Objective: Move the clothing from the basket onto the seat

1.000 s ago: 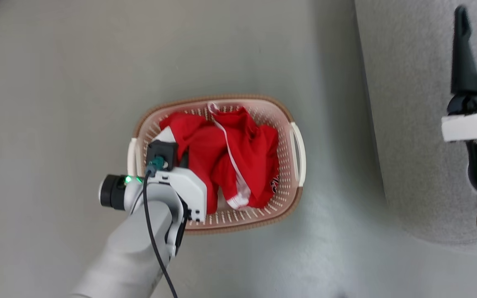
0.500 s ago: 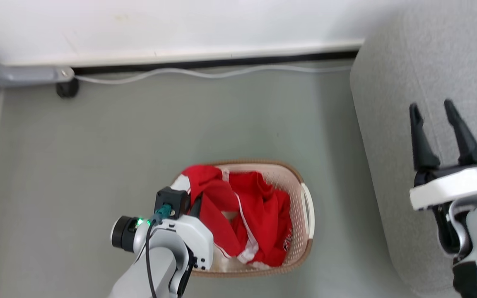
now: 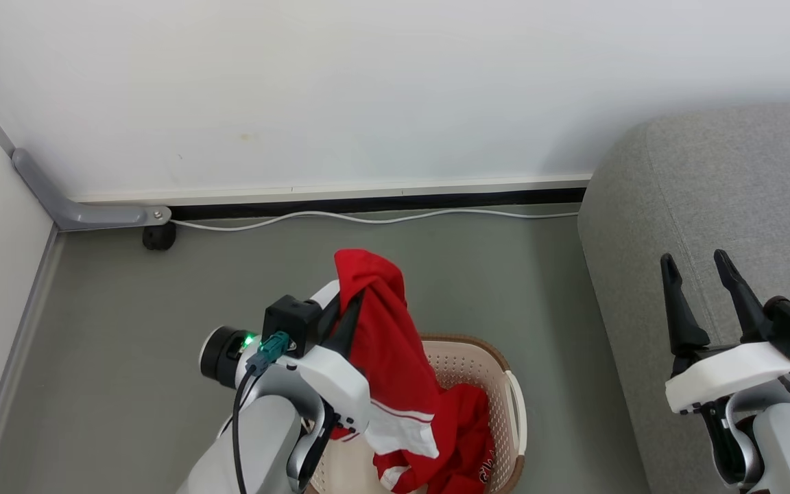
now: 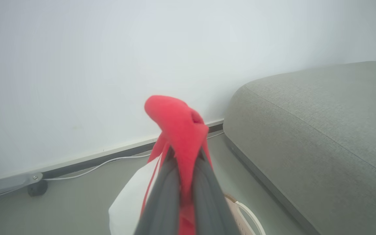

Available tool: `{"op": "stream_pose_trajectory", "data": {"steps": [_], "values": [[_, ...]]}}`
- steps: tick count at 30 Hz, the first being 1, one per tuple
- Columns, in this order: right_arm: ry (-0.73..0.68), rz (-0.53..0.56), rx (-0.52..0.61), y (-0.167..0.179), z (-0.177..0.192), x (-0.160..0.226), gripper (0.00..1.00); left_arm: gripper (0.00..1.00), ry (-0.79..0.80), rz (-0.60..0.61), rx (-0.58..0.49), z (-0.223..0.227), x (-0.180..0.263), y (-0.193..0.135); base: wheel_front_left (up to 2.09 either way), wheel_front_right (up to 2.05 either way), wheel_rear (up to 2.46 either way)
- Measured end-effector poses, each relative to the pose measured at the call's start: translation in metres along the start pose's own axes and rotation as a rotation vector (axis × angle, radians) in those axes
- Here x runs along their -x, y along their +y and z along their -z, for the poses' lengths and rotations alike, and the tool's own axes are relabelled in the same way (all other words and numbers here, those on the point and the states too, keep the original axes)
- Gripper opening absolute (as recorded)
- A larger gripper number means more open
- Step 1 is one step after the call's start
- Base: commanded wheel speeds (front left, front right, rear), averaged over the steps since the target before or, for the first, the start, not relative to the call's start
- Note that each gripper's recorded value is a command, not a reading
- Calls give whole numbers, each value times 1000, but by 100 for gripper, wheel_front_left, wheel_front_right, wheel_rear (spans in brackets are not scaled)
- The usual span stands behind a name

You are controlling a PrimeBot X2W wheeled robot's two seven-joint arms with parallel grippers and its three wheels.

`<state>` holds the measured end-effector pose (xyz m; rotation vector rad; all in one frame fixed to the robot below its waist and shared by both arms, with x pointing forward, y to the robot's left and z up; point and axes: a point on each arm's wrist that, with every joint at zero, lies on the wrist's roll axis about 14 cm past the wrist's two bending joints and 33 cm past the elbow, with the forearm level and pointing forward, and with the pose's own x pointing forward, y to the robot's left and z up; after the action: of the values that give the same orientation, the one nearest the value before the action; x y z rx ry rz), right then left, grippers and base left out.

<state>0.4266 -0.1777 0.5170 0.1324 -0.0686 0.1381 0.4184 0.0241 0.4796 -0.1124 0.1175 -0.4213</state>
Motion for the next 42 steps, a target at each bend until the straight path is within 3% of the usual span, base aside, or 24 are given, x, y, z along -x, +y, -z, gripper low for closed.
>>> {"op": "stream_pose_trajectory", "data": {"steps": [17, 26, 31, 38, 42], "values": [[43, 13, -11, -1, 16, 4, 100, 0, -377, 271, -92, -142, -26, -72, 0, 0, 0], [62, -7, -16, 6, 23, 4, 100, 0, -407, 316, -90, -156, -31, -88, 0, 0, 0], [30, -123, -22, 38, 12, -5, 100, 0, -386, 330, -90, -147, -33, -93, 0, 0, 0], [-45, -388, 3, 100, -21, -14, 100, 0, -369, 336, -93, -140, -33, -93, 0, 0, 0], [-48, -488, 51, 115, -28, -14, 100, 0, -363, 333, -94, -138, -33, -92, 0, 0, 0]]}}
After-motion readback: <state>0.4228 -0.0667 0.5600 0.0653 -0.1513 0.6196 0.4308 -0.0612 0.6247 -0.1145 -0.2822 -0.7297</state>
